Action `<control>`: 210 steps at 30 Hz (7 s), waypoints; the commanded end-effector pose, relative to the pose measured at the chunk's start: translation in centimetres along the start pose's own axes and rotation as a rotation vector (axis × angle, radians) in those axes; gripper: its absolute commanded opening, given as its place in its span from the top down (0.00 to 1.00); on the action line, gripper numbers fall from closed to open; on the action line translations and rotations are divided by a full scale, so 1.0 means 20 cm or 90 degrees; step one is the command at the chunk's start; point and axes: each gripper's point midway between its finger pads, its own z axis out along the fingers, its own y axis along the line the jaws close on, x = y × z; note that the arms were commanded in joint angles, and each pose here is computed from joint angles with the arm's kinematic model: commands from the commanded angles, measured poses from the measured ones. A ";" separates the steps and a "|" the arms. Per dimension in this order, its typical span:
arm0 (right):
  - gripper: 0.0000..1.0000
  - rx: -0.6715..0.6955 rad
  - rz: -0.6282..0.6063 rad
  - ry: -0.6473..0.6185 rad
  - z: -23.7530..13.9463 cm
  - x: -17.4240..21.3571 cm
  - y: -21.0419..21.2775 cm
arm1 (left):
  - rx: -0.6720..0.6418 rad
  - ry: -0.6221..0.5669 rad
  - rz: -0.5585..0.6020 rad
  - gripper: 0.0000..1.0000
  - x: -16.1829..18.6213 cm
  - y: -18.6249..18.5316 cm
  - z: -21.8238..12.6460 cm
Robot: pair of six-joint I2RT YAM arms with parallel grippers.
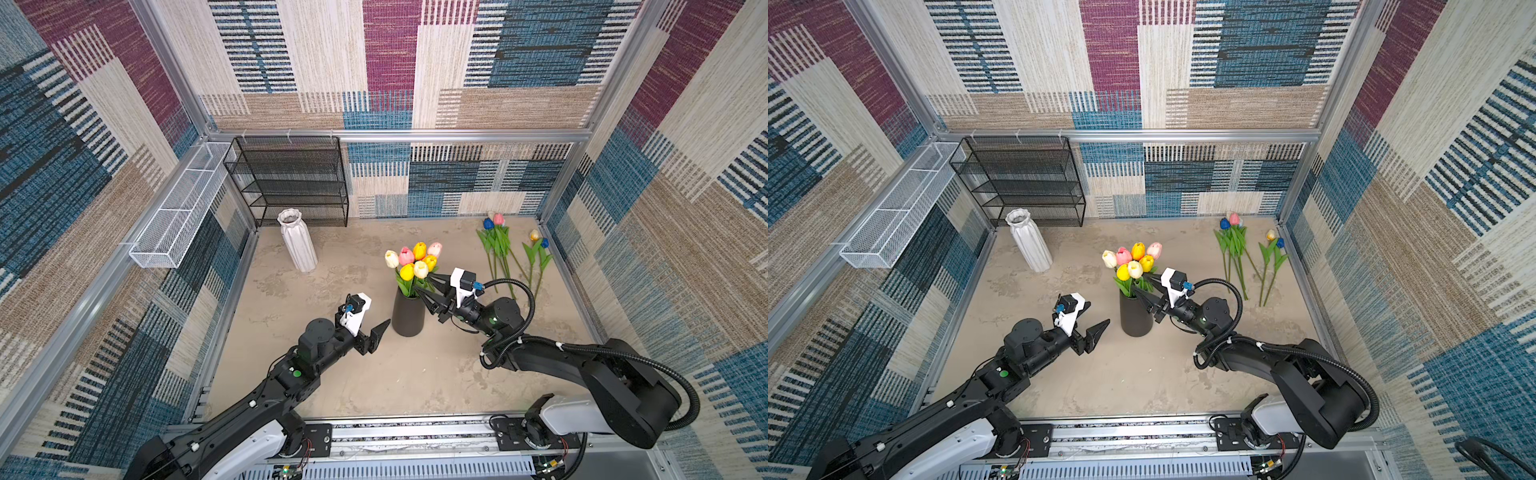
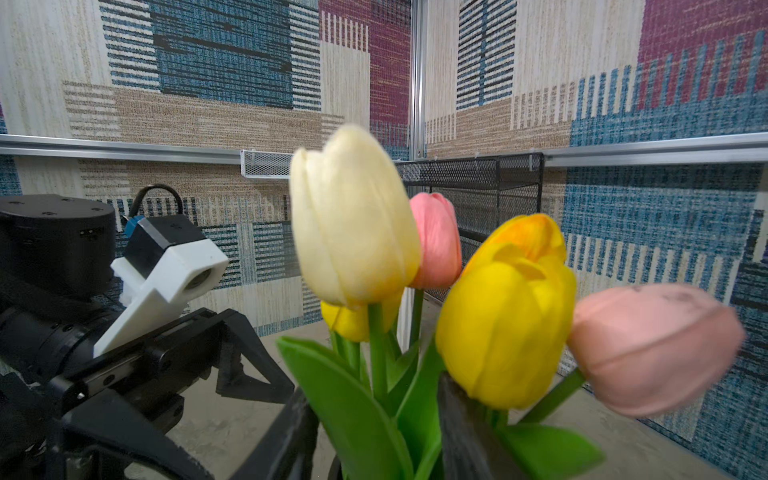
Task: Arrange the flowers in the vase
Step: 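Open the right gripper and move it to the loose tulips farther away, then grasp a white tulip stem with the right gripper and lift it, then carry the white tulip to the dark grey vase with the right gripper, then lower the white tulip stem into the vase with the right gripper, then push the white tulip deeper into the vase and open the right gripper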
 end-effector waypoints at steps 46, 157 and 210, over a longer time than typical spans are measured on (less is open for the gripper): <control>0.71 0.721 0.318 0.659 -0.94 0.95 -1.78 | 0.256 -0.029 0.078 0.00 0.07 -0.35 0.00; 1.00 -0.153 -0.072 -0.342 0.07 -0.68 0.00 | 0.115 -0.069 0.058 0.12 -0.17 -0.16 0.11; 1.00 -0.086 -0.110 -0.225 0.02 -0.43 -0.03 | 0.097 -0.080 0.057 0.12 -0.13 -0.13 0.13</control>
